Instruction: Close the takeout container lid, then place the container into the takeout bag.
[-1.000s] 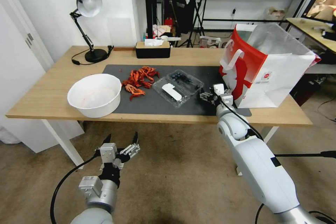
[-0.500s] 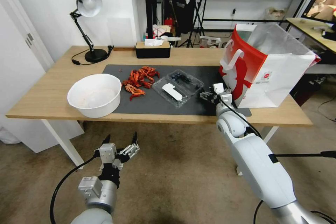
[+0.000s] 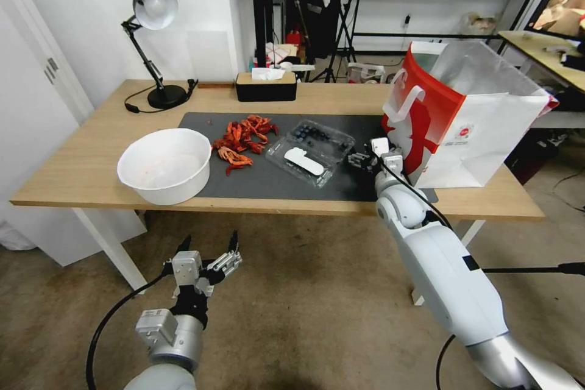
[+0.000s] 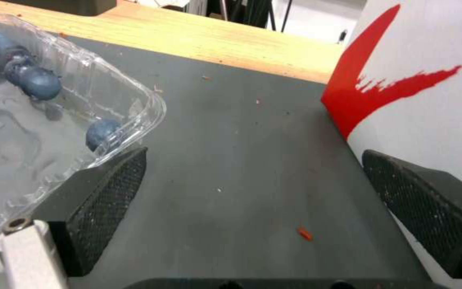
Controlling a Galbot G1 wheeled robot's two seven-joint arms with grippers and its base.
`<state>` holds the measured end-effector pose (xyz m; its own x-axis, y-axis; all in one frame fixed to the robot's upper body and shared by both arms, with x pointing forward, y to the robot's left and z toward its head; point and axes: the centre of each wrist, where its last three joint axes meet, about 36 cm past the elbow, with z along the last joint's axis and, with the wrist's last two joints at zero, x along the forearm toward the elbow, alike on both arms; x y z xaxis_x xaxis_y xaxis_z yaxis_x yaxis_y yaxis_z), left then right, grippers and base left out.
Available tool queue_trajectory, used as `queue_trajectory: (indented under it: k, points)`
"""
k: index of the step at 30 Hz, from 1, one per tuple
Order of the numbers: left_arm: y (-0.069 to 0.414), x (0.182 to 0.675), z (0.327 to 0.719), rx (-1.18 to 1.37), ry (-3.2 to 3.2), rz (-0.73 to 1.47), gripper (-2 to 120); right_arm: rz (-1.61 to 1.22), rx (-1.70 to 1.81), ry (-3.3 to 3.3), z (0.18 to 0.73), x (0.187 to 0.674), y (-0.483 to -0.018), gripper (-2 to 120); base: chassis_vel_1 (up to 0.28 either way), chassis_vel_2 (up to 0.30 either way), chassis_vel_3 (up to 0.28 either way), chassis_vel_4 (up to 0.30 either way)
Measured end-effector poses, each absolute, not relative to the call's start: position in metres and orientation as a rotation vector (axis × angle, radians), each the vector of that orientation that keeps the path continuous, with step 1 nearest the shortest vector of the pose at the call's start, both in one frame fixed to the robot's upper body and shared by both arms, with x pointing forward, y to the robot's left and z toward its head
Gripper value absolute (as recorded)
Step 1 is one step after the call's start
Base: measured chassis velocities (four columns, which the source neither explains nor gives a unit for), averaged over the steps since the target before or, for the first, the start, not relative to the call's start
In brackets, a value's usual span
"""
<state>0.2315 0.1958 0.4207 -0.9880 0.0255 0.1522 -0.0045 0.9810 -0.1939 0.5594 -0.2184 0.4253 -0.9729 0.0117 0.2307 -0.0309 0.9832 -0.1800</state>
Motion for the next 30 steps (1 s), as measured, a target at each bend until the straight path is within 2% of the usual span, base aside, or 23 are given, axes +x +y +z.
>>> queue_trajectory:
  k: [30]
  points:
    - [0.194, 0.229, 0.415, -0.013, -2.971, 0.292, 100, 0.272, 0.092, -2.869, 0.430, 0.596, -0.222, 100, 0.000, 0.000, 0.000, 0.000]
